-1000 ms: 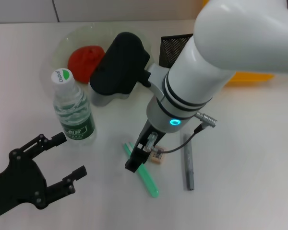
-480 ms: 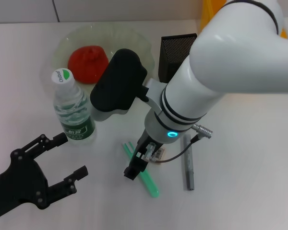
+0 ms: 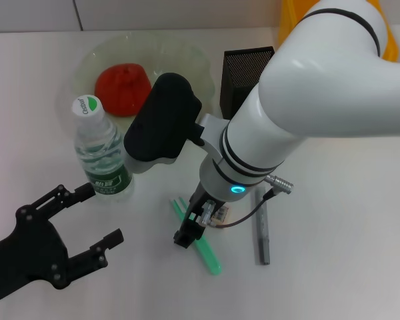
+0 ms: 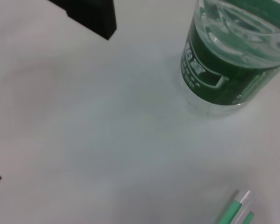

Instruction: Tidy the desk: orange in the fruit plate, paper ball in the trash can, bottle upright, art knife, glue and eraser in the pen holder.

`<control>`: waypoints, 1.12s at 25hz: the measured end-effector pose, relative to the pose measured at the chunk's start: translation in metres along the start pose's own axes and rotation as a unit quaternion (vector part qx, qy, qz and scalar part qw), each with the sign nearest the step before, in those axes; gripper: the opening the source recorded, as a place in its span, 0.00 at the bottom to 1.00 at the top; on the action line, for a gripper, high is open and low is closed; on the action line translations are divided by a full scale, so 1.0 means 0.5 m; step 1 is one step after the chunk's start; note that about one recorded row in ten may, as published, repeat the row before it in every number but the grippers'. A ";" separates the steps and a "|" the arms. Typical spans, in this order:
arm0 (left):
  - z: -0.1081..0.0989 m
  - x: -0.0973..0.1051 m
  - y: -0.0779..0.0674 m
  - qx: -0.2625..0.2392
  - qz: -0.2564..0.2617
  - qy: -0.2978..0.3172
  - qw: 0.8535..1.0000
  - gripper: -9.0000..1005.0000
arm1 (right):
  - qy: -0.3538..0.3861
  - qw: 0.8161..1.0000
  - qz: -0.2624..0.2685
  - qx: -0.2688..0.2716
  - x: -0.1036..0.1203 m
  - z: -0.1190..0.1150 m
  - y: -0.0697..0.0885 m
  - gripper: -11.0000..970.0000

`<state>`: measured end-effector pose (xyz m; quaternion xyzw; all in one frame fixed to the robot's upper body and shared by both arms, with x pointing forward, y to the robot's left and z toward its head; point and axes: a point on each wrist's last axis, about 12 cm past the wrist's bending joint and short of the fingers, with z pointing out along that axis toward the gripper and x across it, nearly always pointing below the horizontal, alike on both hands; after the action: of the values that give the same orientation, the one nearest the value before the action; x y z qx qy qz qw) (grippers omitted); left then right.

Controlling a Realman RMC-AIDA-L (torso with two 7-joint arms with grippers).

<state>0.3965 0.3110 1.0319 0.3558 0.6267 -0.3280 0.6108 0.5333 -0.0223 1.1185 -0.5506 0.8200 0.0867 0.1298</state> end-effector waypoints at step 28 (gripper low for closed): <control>0.016 -0.001 0.012 0.003 0.004 0.001 1.000 0.79 | 0.017 1.000 -0.003 -0.012 0.005 0.002 0.005 0.23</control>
<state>0.4060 0.3072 1.0324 0.3603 0.6248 -0.3275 0.6104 0.5304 -0.0232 1.1166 -0.5560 0.8194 0.0867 0.1089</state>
